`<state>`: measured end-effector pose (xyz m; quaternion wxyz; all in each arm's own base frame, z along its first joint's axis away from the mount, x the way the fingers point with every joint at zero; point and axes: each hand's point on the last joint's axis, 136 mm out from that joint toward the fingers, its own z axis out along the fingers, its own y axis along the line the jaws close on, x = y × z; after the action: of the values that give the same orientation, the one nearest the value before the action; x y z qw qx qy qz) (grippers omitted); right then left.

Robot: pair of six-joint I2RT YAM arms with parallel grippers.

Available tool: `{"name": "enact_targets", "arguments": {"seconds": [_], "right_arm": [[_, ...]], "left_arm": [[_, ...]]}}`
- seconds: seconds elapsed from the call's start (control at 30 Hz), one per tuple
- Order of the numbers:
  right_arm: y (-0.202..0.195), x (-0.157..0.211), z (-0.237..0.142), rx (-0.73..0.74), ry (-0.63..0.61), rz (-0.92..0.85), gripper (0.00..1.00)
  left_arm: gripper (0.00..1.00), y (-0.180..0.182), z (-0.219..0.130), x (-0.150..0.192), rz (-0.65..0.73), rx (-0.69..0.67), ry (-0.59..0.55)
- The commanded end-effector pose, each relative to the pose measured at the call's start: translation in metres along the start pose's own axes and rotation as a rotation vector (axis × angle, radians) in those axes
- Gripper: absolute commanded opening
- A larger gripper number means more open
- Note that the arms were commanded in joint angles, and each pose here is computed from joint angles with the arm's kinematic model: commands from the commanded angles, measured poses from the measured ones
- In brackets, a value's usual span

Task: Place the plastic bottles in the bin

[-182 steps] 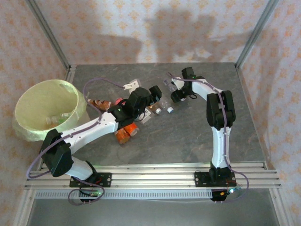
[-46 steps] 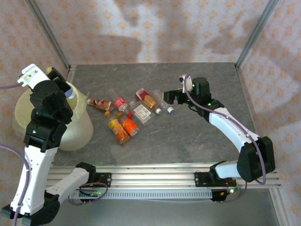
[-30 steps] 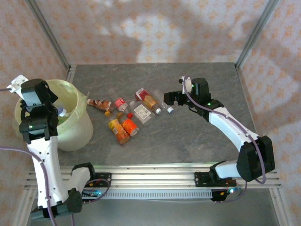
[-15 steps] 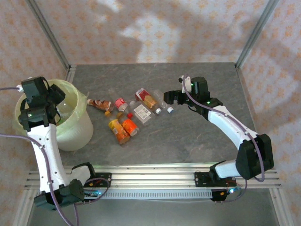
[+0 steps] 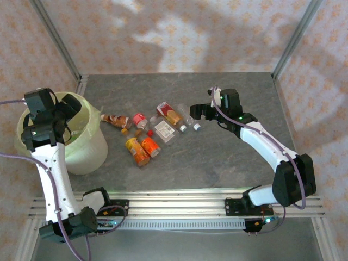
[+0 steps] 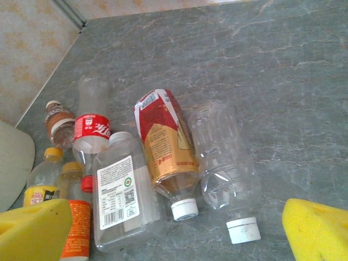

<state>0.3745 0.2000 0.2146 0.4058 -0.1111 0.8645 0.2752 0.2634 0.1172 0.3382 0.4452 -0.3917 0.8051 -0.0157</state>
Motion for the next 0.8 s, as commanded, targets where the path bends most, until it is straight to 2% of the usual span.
{"name": "enact_targets", "arguments": {"seconds": [0.0, 0.13, 0.23, 0.43, 0.6, 0.77], "right_arm": [[-0.011, -0.017, -0.004, 0.082, -0.066, 0.031, 0.99], [-0.026, -0.022, -0.007, 0.161, -0.114, 0.074, 0.99], [-0.031, -0.024, -0.009, 0.185, -0.131, 0.101, 0.99], [-0.04, -0.022, -0.012, 0.222, -0.147, 0.135, 0.99], [-0.035, -0.011, -0.003, 0.173, -0.09, 0.109, 0.99], [-0.027, 0.003, 0.013, 0.103, 0.002, 0.116, 1.0]], "left_arm": [[0.87, -0.028, -0.014, -0.009, -0.017, 0.147, -0.017], [0.91, -0.055, -0.026, -0.008, -0.002, 0.24, -0.02], [0.99, -0.082, -0.034, -0.002, 0.064, 0.287, -0.021], [1.0, -0.134, -0.035, 0.013, 0.197, 0.292, -0.04], [1.0, -0.165, -0.025, 0.03, 0.25, 0.254, -0.06], [1.0, -0.198, -0.017, 0.058, 0.277, 0.276, -0.043]]}}
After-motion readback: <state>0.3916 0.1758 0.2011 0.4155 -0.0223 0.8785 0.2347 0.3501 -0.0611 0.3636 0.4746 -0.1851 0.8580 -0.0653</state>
